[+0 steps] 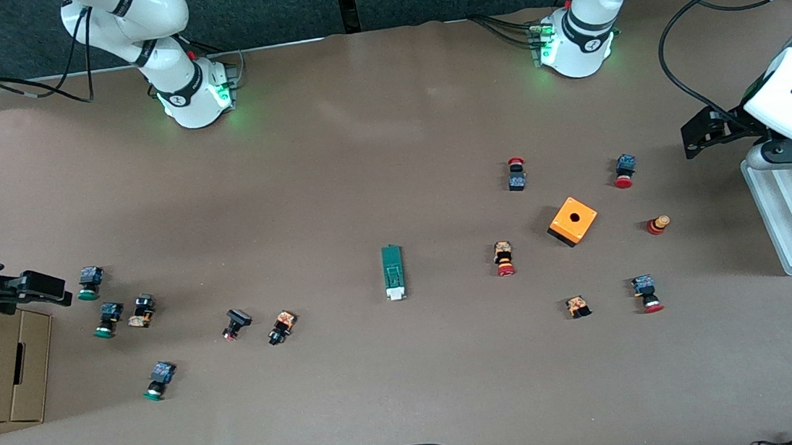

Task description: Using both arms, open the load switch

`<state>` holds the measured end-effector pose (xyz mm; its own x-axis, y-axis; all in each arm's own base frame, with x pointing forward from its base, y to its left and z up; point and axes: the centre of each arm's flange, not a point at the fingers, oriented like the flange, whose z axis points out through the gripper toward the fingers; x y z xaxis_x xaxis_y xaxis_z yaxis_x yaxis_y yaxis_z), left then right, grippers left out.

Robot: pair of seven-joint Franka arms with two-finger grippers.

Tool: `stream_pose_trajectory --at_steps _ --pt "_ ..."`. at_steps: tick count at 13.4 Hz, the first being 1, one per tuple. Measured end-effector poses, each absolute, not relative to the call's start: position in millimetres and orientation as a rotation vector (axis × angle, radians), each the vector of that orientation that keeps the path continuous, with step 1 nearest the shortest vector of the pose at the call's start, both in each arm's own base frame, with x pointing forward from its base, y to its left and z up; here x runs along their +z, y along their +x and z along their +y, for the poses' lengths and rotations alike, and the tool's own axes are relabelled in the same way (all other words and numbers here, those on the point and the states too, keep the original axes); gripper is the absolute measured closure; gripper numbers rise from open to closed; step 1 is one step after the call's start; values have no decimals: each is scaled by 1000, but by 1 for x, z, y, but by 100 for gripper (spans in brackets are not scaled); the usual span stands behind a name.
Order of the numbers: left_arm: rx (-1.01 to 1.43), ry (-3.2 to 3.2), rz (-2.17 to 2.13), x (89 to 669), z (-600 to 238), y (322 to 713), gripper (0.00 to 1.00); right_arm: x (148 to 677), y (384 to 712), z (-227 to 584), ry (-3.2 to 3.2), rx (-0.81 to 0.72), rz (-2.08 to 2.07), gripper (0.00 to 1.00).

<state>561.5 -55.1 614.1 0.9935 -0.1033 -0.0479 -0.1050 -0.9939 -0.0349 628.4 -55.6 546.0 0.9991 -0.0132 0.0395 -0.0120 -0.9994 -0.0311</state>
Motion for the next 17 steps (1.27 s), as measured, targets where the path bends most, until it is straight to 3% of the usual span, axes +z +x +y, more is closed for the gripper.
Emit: stream_pose_trajectory --at_steps 17 --pt "72 -3099 160 614 -54 562 0 514 640 -54 -3112 -4 17 0"
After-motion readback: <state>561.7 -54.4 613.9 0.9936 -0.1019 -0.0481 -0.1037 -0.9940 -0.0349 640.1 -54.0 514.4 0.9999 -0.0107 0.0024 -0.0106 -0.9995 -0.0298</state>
